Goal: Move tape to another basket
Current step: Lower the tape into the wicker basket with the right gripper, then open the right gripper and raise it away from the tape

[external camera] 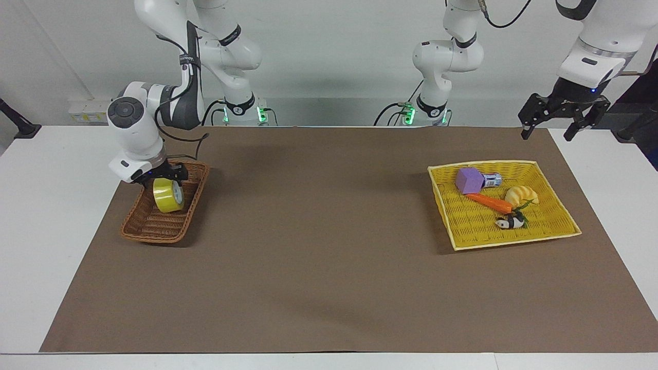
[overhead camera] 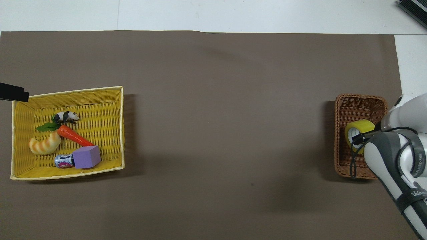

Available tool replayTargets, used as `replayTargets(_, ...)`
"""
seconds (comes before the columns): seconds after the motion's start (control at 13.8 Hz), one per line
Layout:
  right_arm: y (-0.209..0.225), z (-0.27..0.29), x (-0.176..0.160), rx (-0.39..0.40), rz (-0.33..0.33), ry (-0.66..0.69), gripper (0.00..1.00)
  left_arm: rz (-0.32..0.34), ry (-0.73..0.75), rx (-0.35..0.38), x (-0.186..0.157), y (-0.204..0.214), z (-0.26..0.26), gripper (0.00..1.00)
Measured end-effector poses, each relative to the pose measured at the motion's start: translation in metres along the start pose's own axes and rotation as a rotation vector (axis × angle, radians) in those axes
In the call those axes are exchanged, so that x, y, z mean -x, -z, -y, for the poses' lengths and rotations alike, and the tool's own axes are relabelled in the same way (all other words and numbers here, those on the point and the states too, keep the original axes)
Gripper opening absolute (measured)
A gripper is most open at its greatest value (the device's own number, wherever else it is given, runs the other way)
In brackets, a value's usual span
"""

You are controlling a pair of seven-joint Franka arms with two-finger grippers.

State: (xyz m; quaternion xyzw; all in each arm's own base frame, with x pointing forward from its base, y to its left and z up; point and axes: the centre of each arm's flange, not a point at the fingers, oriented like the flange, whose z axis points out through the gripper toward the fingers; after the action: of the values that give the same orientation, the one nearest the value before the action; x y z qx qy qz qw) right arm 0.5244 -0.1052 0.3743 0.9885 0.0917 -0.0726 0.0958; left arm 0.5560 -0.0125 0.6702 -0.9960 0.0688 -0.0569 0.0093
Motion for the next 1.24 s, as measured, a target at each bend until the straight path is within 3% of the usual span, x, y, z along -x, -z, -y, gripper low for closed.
replayTargets(0.51, 0.072, 0.027, -0.033, 0.032, -0.106, 0.03, 1.0, 0.0, 0.0, 0.0, 0.0, 0.0, 0.0, 1.0)
replayTargets(1.02, 0.142, 0.038, -0.04, -0.173, -0.138, -0.205, 1.0, 0.0, 0.0, 0.0, 0.0, 0.0, 0.0, 1.0)
replayTargets(1.24, 0.193, 0.03, -0.032, -0.189, -0.128, -0.247, 1.0, 0.0, 0.0, 0.0, 0.0, 0.0, 0.0, 1.0)
